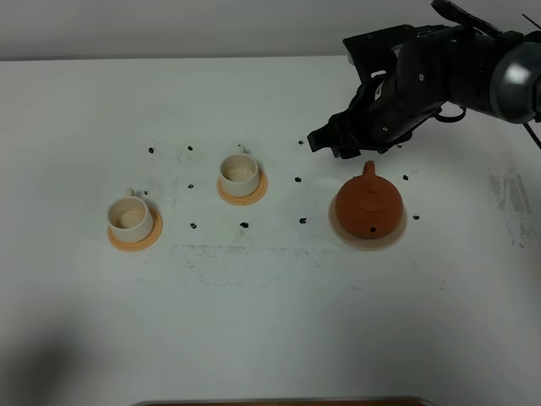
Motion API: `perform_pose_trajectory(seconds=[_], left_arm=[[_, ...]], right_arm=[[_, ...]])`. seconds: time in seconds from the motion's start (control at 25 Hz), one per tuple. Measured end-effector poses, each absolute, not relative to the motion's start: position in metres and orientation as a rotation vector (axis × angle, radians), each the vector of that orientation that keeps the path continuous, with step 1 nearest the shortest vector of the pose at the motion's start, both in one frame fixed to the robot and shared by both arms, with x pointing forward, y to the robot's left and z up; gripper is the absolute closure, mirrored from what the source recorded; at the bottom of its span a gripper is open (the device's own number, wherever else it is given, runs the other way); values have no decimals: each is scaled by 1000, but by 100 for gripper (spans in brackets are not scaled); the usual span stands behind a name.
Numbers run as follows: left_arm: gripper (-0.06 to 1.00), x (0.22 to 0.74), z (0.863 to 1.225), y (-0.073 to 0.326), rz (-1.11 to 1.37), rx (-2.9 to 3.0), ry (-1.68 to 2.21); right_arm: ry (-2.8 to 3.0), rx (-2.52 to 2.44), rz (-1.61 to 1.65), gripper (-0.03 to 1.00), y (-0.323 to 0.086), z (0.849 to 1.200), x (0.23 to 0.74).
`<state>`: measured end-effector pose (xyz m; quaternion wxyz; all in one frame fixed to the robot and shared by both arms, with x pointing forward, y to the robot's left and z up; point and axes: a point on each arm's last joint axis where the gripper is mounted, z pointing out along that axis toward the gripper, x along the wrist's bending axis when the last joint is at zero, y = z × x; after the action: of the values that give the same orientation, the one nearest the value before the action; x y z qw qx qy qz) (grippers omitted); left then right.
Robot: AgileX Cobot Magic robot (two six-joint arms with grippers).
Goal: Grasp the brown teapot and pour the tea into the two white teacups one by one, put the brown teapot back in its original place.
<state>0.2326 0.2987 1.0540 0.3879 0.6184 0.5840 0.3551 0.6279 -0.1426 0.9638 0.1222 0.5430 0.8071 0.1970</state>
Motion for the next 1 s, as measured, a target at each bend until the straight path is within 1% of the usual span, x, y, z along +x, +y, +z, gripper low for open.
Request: perform_pose_trajectory(seconds=[0.32,0.68,1.0], left_arm=[[54,233,1054,299,903,1573,1486],[54,233,1054,299,903,1573,1486],[54,233,1054,299,904,1574,1485]], right_arm=[[2304,1679,523,48,-163,959,634],[2320,1743,472,48,-165,936,638],[2327,1754,458,48,-167,926,640]])
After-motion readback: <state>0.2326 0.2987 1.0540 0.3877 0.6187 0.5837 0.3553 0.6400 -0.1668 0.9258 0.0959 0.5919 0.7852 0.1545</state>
